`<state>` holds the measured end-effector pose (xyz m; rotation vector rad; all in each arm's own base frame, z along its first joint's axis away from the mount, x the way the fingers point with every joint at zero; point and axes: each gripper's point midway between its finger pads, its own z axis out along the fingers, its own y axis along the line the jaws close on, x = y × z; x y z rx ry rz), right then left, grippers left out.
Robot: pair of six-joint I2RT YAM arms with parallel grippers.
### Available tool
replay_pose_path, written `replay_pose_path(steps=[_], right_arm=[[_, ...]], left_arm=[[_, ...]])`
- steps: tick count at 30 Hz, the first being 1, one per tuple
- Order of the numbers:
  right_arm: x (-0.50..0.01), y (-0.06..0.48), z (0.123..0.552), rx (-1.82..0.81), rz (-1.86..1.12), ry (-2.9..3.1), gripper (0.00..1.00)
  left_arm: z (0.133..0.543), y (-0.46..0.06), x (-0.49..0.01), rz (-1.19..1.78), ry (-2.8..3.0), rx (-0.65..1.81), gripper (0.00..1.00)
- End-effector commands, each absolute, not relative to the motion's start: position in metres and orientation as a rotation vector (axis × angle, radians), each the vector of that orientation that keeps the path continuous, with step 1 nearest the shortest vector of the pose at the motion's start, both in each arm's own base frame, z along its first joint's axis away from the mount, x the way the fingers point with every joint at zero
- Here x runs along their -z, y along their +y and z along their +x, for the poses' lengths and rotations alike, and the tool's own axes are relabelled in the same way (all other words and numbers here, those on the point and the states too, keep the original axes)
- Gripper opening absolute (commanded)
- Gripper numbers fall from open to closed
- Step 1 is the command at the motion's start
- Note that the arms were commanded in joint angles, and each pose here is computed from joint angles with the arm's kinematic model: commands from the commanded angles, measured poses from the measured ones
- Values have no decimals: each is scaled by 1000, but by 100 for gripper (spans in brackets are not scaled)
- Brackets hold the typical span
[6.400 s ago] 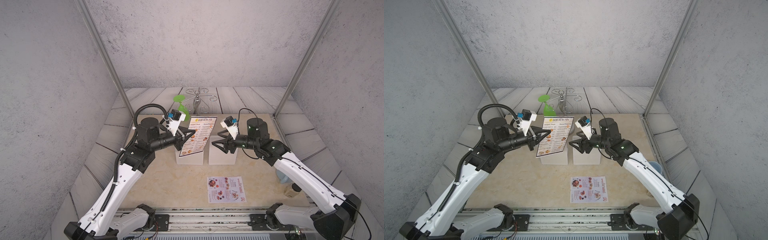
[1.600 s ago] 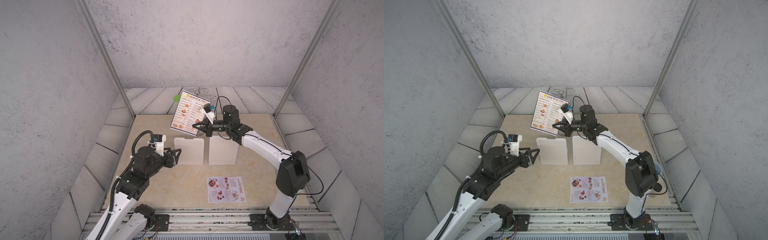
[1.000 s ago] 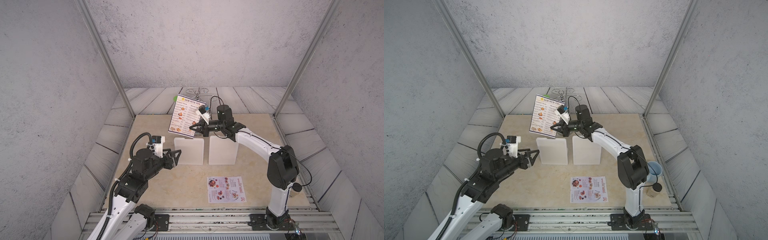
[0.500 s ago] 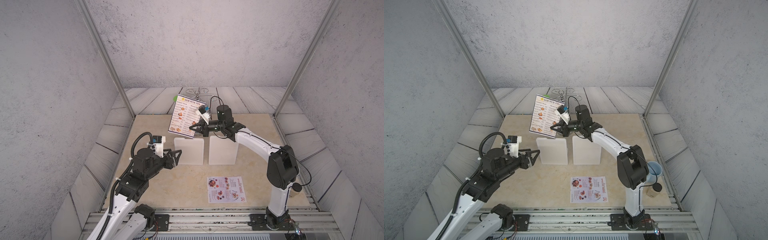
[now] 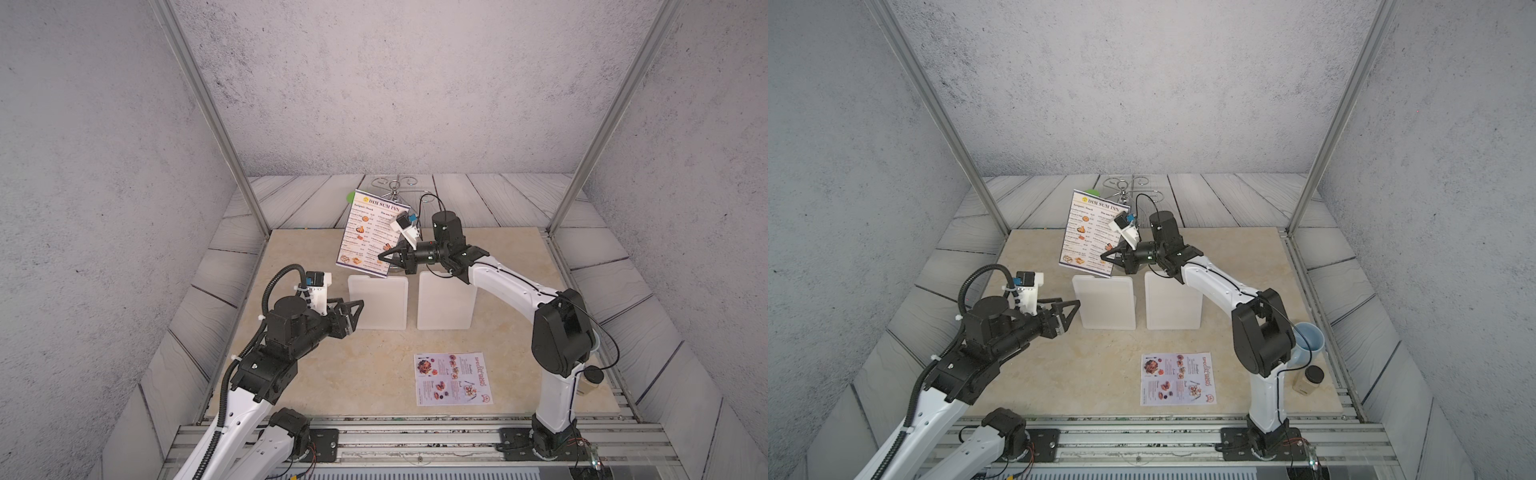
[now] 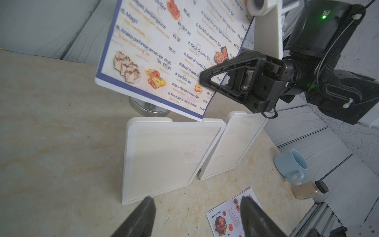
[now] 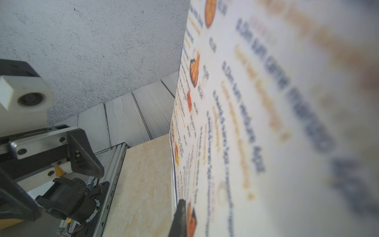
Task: Insert the menus into the narrow rack
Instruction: Insert the menu into the narrow rack.
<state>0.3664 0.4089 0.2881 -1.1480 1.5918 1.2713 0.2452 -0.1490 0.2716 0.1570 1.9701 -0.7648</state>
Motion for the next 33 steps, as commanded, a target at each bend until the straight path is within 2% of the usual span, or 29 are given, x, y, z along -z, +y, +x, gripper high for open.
replay_pose_path(steps=[1, 33], right_arm=[[-276, 416, 369, -1302, -1157, 1593, 0], [-270, 425, 361, -1341, -1158, 1603, 0]], left_arm=[[245, -150, -272, 157, 1956, 778, 69], [240, -149, -273, 159, 1954, 782, 70]])
